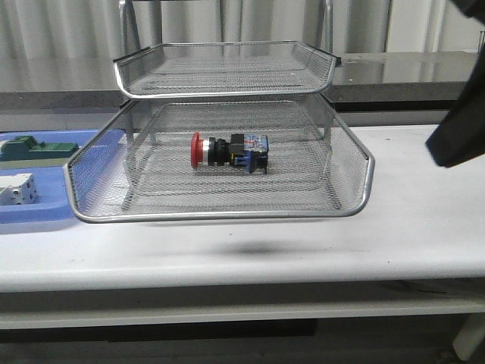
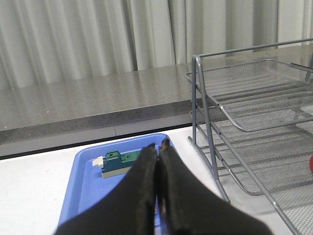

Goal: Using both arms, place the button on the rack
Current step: 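Bring the right gripper to the front rim of the middle tier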

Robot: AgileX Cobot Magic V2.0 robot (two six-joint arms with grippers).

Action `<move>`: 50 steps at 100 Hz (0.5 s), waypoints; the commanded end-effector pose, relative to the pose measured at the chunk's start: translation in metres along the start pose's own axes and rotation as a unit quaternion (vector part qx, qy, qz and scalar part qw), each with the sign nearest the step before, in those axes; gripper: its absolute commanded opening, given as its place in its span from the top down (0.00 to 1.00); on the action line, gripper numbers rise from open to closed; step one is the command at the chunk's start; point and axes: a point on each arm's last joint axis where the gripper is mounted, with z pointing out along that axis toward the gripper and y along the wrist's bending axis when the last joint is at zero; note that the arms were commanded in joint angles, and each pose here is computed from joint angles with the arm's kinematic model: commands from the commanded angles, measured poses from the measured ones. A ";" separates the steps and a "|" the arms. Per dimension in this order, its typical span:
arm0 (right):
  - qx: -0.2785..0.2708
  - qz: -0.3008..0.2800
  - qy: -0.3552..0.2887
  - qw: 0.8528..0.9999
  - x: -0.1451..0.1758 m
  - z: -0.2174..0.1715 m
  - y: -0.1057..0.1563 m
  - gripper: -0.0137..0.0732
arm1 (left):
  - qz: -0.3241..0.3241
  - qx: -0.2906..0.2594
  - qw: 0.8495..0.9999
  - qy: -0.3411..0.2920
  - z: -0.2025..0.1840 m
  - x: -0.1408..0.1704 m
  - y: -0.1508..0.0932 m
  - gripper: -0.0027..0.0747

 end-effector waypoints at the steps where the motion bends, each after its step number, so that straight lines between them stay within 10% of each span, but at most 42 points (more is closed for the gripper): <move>1: -0.021 -0.014 -0.032 0.999 -0.012 0.007 0.015 0.92 | -0.012 -0.013 0.999 -0.050 -0.001 -0.016 0.003 0.99; 50: -0.043 -0.041 0.020 0.998 0.008 0.089 0.056 0.92 | -0.012 -0.013 0.999 -0.050 -0.001 -0.016 0.003 0.99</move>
